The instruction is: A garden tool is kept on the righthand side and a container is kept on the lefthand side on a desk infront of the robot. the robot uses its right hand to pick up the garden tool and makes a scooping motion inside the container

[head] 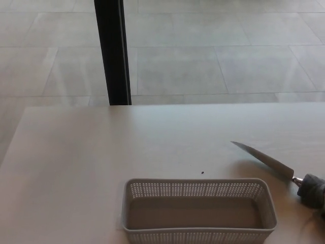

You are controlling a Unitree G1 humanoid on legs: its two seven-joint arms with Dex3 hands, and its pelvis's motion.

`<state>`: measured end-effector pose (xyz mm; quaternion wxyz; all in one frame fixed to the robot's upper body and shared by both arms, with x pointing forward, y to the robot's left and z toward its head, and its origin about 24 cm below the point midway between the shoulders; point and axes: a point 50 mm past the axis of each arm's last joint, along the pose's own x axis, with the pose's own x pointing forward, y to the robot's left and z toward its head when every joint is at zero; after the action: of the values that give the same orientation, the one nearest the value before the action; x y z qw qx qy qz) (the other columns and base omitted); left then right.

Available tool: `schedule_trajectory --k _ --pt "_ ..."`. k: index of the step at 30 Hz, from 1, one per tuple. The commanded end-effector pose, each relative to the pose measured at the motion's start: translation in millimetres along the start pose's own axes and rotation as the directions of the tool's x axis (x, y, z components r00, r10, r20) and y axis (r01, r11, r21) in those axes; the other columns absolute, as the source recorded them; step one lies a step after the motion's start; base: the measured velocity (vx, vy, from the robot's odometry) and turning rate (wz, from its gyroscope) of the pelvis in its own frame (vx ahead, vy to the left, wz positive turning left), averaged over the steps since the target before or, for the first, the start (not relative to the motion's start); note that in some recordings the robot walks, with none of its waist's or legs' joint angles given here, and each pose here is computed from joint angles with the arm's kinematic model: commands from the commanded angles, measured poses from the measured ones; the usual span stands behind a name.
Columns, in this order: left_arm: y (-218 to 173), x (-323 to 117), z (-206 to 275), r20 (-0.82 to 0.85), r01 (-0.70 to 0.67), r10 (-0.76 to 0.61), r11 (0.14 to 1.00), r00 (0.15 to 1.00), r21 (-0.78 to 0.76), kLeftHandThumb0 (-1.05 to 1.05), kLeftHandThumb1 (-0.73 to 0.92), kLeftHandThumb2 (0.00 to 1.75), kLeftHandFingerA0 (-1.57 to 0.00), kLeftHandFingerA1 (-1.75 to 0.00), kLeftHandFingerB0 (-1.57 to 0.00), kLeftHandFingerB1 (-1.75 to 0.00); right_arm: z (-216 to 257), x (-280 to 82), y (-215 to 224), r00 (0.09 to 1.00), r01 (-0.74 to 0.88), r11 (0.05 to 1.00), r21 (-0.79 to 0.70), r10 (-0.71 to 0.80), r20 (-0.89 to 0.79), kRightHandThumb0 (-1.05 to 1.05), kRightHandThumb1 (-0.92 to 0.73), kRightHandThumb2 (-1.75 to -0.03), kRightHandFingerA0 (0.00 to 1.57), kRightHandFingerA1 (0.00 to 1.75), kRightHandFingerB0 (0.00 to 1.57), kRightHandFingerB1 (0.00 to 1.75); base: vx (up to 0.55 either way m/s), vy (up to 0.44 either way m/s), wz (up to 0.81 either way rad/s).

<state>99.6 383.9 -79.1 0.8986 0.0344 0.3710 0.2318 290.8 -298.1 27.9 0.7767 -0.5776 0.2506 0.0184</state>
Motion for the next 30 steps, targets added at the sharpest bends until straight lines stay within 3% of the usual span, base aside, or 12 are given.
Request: schedule_trajectory --k 1,2,3,7,8,9,10,14,16,18,19,30 --pt "7 -5 -5 0.022 -0.024 0.025 0.998 0.999 -0.057 -1.05 -0.04 1.20 -1.00 -1.39 -0.76 -1.31 -11 -3 26 0.988 -0.134 0.991 0.027 0.135 -0.069 -0.85 -0.60 -0.83 0.00 0.00 0.03 0.13 0.00 0.000 0.00" --pt "9 -6 -7 0.007 -0.033 0.033 0.998 0.999 -0.044 -1.05 -0.05 1.22 -0.90 -1.40 -0.72 -1.33 -12 -4 27 0.990 -0.124 0.992 0.015 0.124 -0.069 -0.96 -0.66 -1.02 0.00 0.19 0.00 0.07 0.00 0.000 0.00" --pt "10 -6 -9 -0.006 -0.041 0.041 0.998 0.999 -0.039 -1.04 -0.02 1.21 -0.91 -1.37 -0.73 -1.31 -12 -5 28 0.991 -0.114 0.993 -0.001 0.114 -0.070 -1.03 -0.70 -1.03 0.00 0.18 0.10 0.02 0.00 0.000 0.00" --pt "11 -7 -12 -0.026 -0.041 0.040 0.998 0.999 -0.044 -1.05 -0.03 1.17 -0.88 -1.36 -0.72 -1.27 -14 -6 29 0.990 -0.113 0.993 -0.034 0.110 -0.086 -1.05 -0.70 -1.08 0.00 0.24 0.00 0.00 0.00 0.000 0.00" --pt "11 -7 -12 -0.028 -0.037 0.036 0.999 0.999 -0.037 -1.05 0.03 1.22 -0.83 -1.37 -0.68 -1.29 -15 -6 27 0.992 -0.100 0.994 -0.033 0.096 -0.085 -1.03 -0.82 -0.65 0.00 0.00 0.00 0.00 0.00 0.000 0.00" --pt "10 -7 -12 -0.032 -0.039 0.038 0.999 0.999 -0.026 -1.04 0.04 1.21 -0.86 -1.35 -0.69 -1.28 -16 -6 24 0.992 -0.096 0.995 -0.026 0.094 -0.083 -1.04 -0.67 -0.90 0.00 0.00 0.00 0.00 0.00 0.000 0.00" --pt "10 -7 -12 -0.029 -0.038 0.037 0.999 0.999 -0.020 -1.05 -0.06 1.16 -0.81 -1.33 -0.67 -1.28 -17 -6 23 0.992 -0.098 0.995 -0.028 0.096 -0.084 -1.05 -0.80 -0.64 0.00 0.00 0.00 0.00 0.00 0.000 0.00" --pt "10 -7 -12 -0.024 -0.027 0.027 1.000 0.999 -0.014 -1.03 -0.04 1.15 -0.87 -1.35 -0.72 -1.28 -25 -12 6 0.991 -0.123 0.991 -0.043 0.120 -0.060 -0.99 -0.72 -0.74 0.00 0.00 0.00 0.00 0.00 0.000 0.00" --pt "11 -8 -12 -0.024 -0.033 0.032 0.999 0.999 -0.017 -1.02 -0.05 1.18 -0.83 -1.39 -0.71 -1.28 -30 -17 2 0.992 -0.123 0.992 -0.028 0.121 -0.047 -1.05 -0.72 -0.63 0.00 0.00 0.00 0.00 0.00 0.000 0.00" --pt "12 -8 -12 -0.030 -0.034 0.034 0.999 0.999 -0.010 -1.05 0.05 1.22 -0.87 -1.34 -0.74 -1.25 -38 -26 -4 0.991 -0.126 0.992 -0.019 0.125 -0.039 -1.00 -0.61 -0.77 0.00 0.00 0.00 0.00 0.00 0.000 0.00" --pt "12 -8 -12 -0.034 -0.036 0.036 0.999 0.999 -0.013 -0.99 -0.03 1.16 -0.90 -1.32 -0.74 -1.21 -42 -30 -6 0.991 -0.128 0.992 -0.015 0.128 -0.035 -0.99 -0.60 -0.77 0.00 0.00 0.00 0.00 0.00 0.000 0.00" --pt "14 -7 -9 -0.030 -0.034 0.034 0.999 0.999 0.001 -1.05 -0.06 1.16 -0.87 -1.31 -0.70 -1.24 -82 -86 -35 0.966 -0.258 0.966 0.010 0.258 0.036 -0.98 -0.52 -0.73 0.00 0.00 0.00 0.00 0.00 0.000 0.00"
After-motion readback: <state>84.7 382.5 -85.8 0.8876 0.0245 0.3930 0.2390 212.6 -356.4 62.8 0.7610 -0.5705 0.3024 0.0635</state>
